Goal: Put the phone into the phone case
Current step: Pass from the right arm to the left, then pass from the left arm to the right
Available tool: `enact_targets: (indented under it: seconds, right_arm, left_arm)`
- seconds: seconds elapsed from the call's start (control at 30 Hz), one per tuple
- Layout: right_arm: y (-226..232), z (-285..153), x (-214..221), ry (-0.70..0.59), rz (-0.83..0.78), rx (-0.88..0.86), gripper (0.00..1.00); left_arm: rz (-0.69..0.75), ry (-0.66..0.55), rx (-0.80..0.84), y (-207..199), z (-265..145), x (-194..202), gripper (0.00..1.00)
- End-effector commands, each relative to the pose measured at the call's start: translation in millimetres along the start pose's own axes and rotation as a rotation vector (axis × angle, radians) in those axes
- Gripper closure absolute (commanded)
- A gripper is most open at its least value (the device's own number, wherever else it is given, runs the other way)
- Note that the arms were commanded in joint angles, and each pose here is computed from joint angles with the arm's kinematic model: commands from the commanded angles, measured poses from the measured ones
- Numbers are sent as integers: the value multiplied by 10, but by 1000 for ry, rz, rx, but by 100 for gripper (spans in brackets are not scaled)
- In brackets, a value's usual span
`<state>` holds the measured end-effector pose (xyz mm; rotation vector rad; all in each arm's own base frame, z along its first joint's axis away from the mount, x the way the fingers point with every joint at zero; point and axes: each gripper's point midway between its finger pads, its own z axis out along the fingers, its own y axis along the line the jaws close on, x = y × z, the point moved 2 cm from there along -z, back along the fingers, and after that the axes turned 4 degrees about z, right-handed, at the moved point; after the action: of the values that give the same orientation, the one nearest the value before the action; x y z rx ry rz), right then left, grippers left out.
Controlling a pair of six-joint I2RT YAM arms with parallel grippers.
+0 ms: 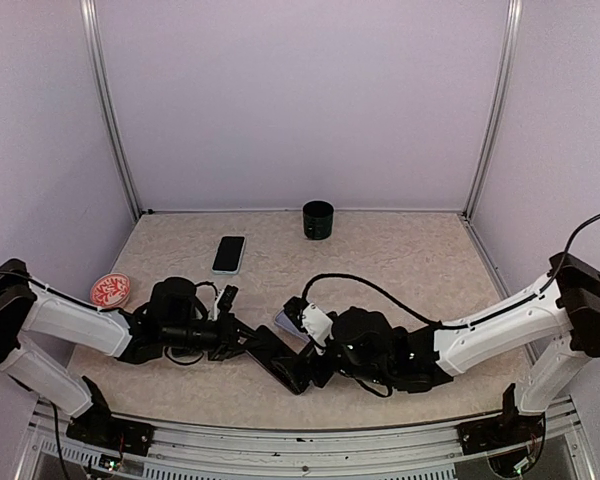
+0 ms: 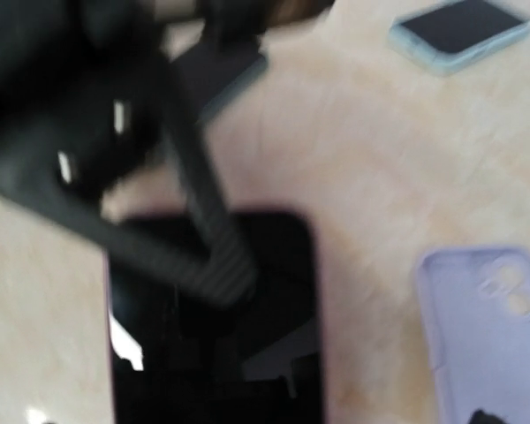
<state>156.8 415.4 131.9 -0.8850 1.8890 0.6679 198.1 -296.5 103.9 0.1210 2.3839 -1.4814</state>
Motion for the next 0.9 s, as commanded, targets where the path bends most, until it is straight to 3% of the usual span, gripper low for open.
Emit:
enact_targets:
  seconds: [0.0, 0.17, 0.37, 0.63, 0.87]
  right_arm:
    - [-91, -332, -371, -103, 99, 38, 1]
    - [-269, -642, -582, -178, 227, 42, 1]
    - [-422, -1067, -771, -305, 396, -101, 0]
    - [-619, -1610, -927, -525, 550, -276, 1]
    - [-446, -1473, -1057, -472, 562, -403, 1]
  left_arm:
    - [77, -60, 89, -367, -75, -172, 100]
    - [179, -139, 142, -706, -232, -360, 100]
    - [305, -299, 236, -1184, -563, -603, 100]
    - [371, -416, 384, -1595, -833, -713, 100]
    - [399, -448, 510, -1807, -892, -731, 100]
